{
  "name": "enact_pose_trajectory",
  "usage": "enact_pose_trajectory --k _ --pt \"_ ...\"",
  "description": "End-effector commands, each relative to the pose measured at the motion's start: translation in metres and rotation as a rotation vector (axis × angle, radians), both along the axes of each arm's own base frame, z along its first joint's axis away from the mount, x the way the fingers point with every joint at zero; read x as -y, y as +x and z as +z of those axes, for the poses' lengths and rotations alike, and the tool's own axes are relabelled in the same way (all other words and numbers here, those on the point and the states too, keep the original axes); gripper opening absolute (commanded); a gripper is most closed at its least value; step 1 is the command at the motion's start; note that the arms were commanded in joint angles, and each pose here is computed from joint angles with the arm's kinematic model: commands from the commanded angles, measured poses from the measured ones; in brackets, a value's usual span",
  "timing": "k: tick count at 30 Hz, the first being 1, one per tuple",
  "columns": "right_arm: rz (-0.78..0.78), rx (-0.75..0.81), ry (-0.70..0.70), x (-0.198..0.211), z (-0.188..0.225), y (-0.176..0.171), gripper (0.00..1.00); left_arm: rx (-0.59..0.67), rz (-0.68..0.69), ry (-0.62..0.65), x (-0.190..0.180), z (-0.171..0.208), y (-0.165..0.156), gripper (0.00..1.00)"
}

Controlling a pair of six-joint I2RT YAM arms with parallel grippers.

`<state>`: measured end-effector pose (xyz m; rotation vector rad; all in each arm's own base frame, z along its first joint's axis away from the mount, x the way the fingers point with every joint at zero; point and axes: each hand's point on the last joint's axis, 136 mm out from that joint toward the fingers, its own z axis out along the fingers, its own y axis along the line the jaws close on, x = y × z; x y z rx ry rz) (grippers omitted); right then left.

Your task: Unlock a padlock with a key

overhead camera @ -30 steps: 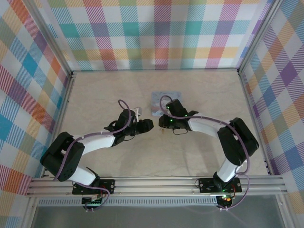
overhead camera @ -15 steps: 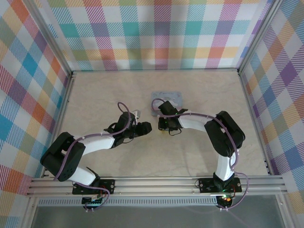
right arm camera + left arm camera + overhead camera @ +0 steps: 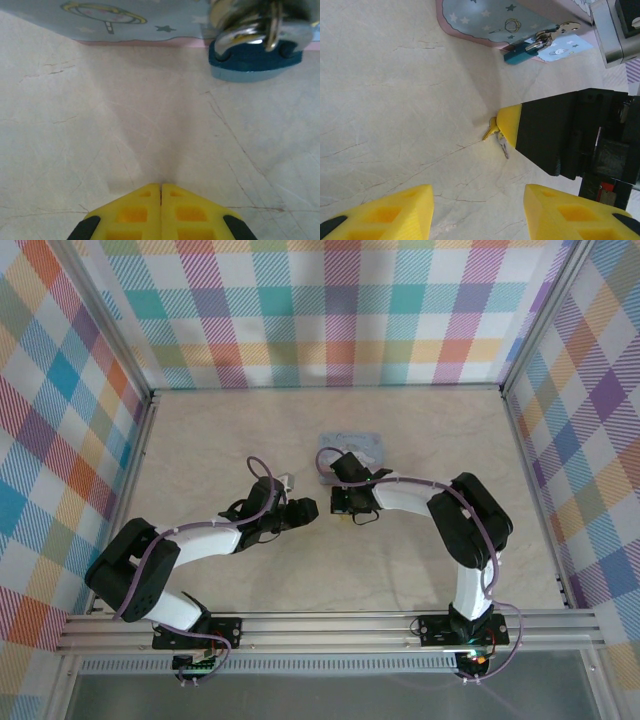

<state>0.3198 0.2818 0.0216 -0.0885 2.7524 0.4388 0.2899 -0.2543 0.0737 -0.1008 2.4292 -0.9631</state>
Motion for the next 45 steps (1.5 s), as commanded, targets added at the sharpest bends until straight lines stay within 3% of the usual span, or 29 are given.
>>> enact_pose_trajectory --k 1,12,19,23,31,35,45 --pt "0.005 -0.004 0.095 -0.005 0.014 -0.015 0.00 0.026 0.023 -0.003 -0.007 0.007 0.001 0.51" --pt "-0.006 0.222 0.334 0.002 0.104 -0.022 0.00 0.150 0.037 -0.128 -0.011 0.067 0.008 0.58" --pt "0.019 0.394 0.476 0.013 0.158 -0.036 0.00 0.272 -0.059 -0.270 0.002 0.121 -0.003 0.55" --pt "0.041 0.471 0.535 0.018 0.178 -0.043 0.00 0.258 -0.094 -0.343 0.012 0.137 -0.006 0.54" --pt "0.106 0.531 0.616 0.009 0.198 -0.053 0.00 0.059 -0.180 -0.560 0.052 0.132 -0.001 0.49" --pt "0.119 0.536 0.607 0.007 0.197 -0.055 0.00 0.054 -0.173 -0.628 0.056 0.135 0.004 0.56" --pt "0.100 0.560 0.581 0.012 0.196 -0.053 0.00 0.099 -0.173 -0.653 0.053 0.153 0.002 0.61"
